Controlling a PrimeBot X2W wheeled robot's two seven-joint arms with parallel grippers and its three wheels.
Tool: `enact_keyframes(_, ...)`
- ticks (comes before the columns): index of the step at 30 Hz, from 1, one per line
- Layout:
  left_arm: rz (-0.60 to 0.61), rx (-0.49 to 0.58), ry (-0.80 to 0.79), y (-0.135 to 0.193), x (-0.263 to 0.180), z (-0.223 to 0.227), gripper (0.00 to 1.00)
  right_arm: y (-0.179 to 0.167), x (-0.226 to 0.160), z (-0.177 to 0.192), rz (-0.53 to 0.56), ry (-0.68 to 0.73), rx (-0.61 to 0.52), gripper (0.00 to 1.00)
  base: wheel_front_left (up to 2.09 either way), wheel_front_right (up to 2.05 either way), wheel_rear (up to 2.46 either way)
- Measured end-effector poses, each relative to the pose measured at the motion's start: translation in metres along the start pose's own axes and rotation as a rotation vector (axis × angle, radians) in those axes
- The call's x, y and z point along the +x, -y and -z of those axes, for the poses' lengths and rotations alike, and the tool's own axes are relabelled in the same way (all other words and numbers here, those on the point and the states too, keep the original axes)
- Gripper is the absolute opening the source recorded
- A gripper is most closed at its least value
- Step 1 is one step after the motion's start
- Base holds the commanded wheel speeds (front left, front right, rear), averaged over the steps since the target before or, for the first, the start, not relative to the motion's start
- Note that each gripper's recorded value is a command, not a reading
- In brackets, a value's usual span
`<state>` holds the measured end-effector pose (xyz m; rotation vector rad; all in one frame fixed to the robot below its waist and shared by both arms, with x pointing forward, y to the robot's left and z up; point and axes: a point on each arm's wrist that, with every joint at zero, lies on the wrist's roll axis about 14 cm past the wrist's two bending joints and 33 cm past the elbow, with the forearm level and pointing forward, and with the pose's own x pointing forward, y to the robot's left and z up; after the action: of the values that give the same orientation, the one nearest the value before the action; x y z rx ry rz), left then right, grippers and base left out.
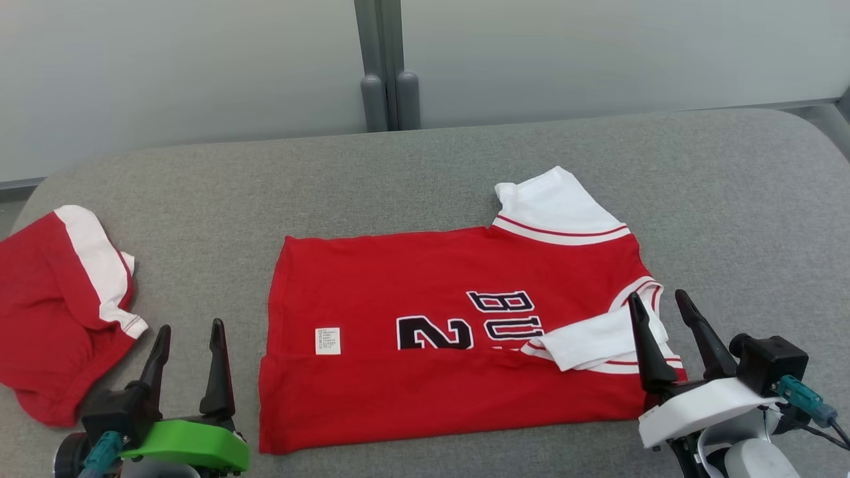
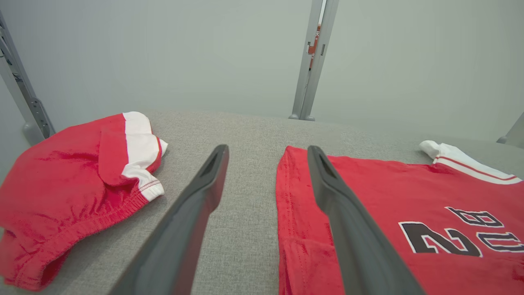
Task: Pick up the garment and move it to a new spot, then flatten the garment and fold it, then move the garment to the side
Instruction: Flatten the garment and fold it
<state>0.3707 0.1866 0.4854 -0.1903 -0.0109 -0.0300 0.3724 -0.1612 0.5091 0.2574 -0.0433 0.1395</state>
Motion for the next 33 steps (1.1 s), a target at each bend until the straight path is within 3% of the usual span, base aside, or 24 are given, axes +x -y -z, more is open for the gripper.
enact_keyframes(6, -0.010, 0.066, 0.081, -0.006, 0.002, -0.027, 1.00, -0.016, 0.001, -0.015, -0.044, 0.079, -0.060, 1.00, 0.00, 0.00, 0.00)
enact_keyframes(27, 0.015, 0.092, 0.000, -0.013, -0.012, -0.002, 1.00, -0.006, -0.010, -0.011, 0.001, 0.079, -0.086, 1.00, 0.00, 0.00, 0.00)
enact_keyframes(33, 0.034, 0.104, -0.001, -0.013, 0.003, -0.004, 1.00, -0.007, 0.007, -0.022, -0.024, 0.105, -0.124, 1.00, 0.00, 0.00, 0.00)
